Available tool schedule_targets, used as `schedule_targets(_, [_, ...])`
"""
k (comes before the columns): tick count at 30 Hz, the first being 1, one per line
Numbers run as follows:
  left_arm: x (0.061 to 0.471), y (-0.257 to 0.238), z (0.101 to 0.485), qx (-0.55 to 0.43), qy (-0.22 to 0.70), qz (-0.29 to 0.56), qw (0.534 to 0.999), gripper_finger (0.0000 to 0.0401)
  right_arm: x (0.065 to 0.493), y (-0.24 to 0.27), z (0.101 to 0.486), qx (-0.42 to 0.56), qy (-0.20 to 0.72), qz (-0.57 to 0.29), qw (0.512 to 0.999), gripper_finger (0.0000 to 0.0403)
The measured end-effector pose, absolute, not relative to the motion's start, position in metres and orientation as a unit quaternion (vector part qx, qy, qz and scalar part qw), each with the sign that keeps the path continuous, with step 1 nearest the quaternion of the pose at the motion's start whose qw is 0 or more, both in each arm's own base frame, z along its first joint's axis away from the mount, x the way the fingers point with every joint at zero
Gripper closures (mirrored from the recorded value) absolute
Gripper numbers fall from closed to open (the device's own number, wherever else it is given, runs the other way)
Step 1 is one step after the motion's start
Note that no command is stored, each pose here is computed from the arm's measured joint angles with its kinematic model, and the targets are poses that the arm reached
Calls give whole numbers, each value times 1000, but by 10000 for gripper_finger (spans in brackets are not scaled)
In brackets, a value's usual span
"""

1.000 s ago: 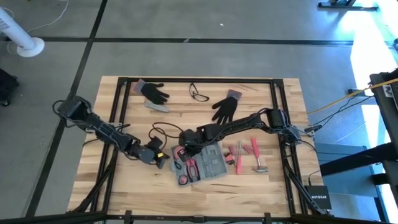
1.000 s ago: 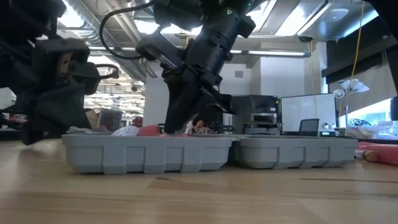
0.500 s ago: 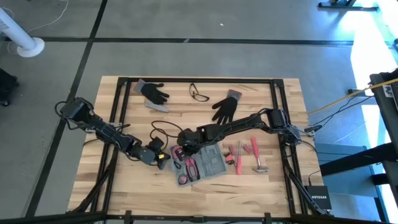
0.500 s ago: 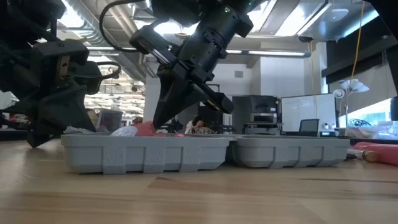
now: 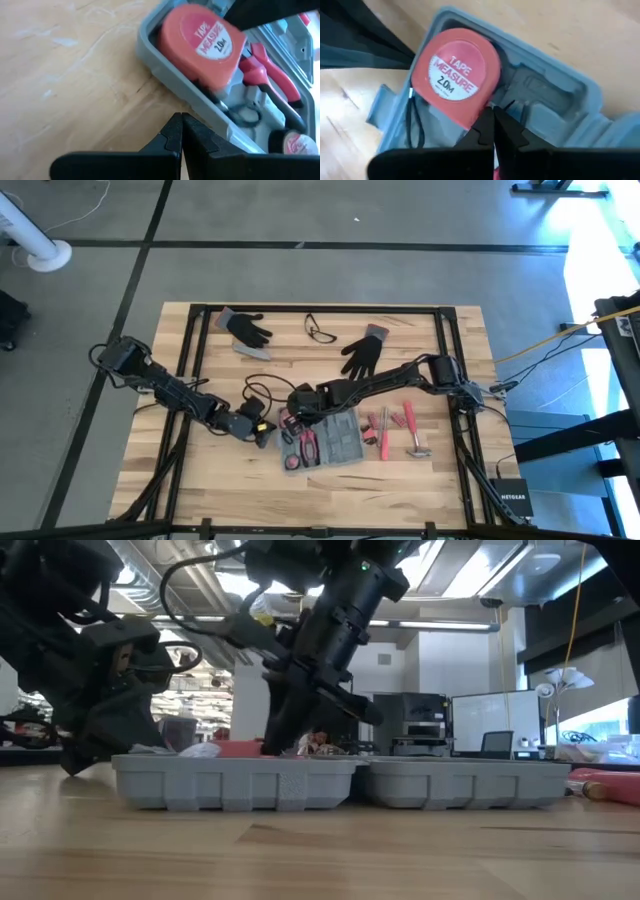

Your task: Prefit tool cases

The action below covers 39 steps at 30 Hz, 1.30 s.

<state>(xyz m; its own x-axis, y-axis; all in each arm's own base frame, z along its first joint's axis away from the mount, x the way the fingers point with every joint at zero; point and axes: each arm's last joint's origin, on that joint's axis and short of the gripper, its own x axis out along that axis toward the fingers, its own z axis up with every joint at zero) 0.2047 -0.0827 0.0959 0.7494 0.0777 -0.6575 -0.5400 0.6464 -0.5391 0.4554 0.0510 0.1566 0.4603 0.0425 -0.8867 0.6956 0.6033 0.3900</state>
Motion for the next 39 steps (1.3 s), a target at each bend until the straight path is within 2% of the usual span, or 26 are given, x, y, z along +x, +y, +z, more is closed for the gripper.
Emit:
schedule_targets(7, [204, -85, 96, -380, 308, 174, 855, 401, 456, 41, 168, 396, 467, -190, 767, 403])
schedule_targets(14, [204, -85, 96, -382, 308, 173, 854, 401, 458, 58, 169, 404, 473, -150, 769, 403])
schedule_targets(26, [204, -86, 96, -384, 306, 169, 855, 401, 464, 57, 172, 398, 424, -168, 796, 403])
schedule_targets(39, [204, -86, 96, -386, 307, 166, 854, 401, 474, 61, 139, 386, 420, -181, 801, 403])
